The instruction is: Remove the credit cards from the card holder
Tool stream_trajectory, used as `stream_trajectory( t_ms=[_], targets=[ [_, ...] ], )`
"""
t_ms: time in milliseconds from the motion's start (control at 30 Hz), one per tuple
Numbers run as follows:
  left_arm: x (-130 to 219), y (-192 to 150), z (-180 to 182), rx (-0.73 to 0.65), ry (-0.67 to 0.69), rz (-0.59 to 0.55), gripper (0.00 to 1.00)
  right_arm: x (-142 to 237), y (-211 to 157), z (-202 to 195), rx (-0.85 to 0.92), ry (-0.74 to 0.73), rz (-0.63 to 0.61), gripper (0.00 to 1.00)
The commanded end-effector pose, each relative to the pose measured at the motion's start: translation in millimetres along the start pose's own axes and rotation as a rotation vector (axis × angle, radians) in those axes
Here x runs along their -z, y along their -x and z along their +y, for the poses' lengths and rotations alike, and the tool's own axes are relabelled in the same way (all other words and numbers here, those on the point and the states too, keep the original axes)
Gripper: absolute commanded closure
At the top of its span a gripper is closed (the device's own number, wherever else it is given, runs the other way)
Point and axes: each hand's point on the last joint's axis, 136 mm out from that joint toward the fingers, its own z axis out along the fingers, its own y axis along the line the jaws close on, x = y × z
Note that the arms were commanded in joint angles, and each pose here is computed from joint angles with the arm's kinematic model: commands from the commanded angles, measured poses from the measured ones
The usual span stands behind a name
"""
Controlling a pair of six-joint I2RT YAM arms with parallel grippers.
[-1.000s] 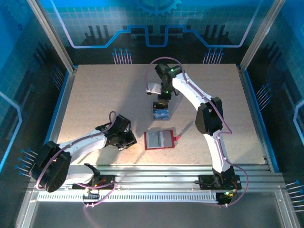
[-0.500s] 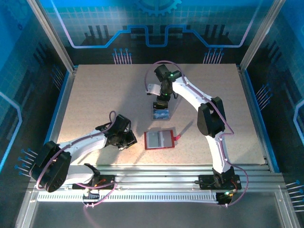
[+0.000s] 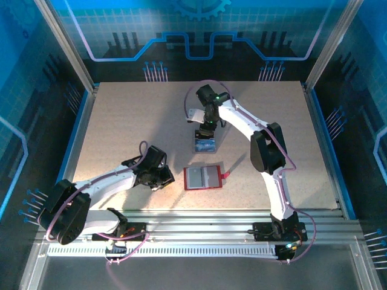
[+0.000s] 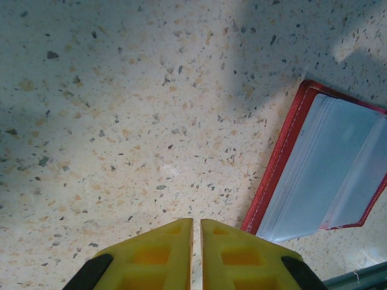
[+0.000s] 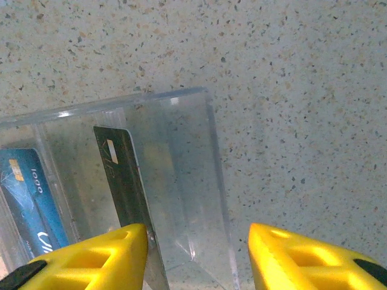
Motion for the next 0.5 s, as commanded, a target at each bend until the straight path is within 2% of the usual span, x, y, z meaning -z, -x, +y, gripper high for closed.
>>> stream_trajectory(
  t_ms=[0,467],
  targets=[
    [8,4,-10,0.010,-0.032,-0.008,0.88,-12,0,13,0.015,0.043,0.011,0.52],
    [8,2,-4,0.014,-0.030,-0.013,0.88,-15,-1,34,0.027,0.141,0.013,0.52]
  ],
)
